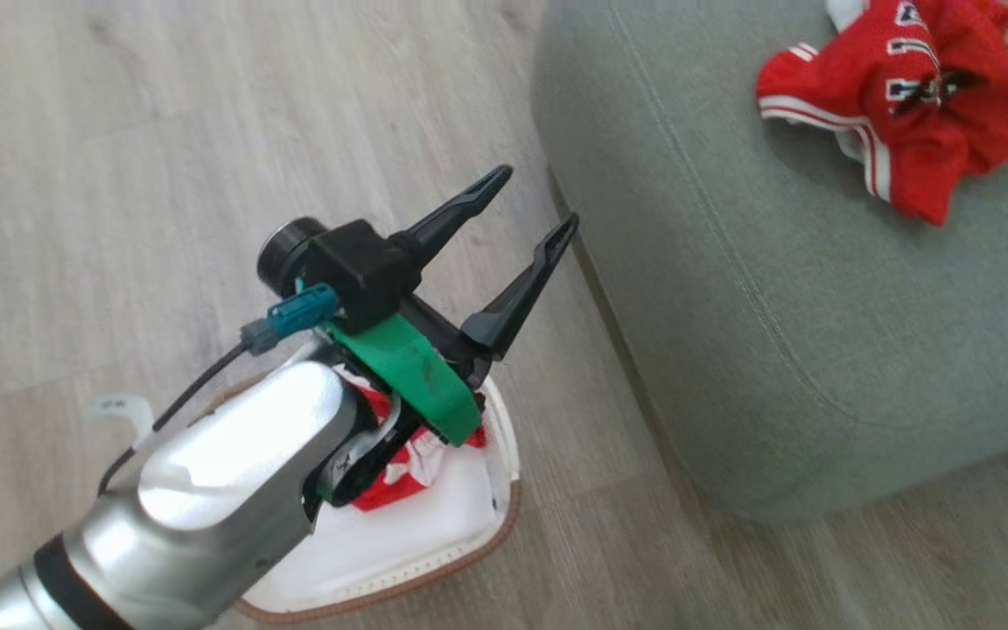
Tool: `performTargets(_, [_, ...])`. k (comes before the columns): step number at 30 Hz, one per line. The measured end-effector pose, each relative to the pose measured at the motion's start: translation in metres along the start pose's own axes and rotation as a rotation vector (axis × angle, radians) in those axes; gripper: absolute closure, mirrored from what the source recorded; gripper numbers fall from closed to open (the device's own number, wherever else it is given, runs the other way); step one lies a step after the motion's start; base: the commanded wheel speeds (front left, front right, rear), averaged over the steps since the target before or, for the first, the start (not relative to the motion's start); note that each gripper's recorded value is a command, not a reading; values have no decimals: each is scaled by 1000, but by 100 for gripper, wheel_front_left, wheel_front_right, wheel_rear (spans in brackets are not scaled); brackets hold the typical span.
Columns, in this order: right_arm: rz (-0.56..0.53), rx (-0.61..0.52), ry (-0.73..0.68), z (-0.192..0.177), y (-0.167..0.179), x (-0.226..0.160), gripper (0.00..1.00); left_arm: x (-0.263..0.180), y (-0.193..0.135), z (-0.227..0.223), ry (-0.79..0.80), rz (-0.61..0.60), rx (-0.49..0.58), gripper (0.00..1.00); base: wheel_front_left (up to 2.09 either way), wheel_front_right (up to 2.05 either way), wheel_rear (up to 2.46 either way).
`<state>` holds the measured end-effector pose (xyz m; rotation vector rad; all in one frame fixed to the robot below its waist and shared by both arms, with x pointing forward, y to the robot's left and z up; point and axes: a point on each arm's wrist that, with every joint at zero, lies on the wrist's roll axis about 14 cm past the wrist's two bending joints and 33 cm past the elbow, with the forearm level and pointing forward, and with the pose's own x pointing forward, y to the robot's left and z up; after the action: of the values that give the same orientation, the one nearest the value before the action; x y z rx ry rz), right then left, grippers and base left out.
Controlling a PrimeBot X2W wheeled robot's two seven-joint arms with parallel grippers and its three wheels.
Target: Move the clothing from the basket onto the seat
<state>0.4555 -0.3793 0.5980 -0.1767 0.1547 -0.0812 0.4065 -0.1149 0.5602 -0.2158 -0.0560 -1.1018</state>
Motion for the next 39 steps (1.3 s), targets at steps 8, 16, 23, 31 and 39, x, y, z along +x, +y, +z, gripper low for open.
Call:
performTargets(8, [59, 89, -198, 28, 27, -15, 0, -42, 24, 15, -14, 192, 26, 0, 0, 0, 0])
performTargets(16, [114, 146, -335, 41, 69, -36, 0, -92, 49, 27, -25, 388, 56, 0, 0, 0, 0])
performTargets(23, [146, 276, -357, 20, 114, -61, 0, -146, 74, 47, -74, 597, 82, 0, 0, 0, 0])
performTargets(31, [167, 343, -368, 1, 149, -87, 0, -211, 92, 51, -119, 834, 77, 0, 0, 0, 0])
performTargets(39, [195, 362, -383, -5, 174, -98, 0, -263, 98, 44, -112, 986, 121, 0, 0, 0, 0])
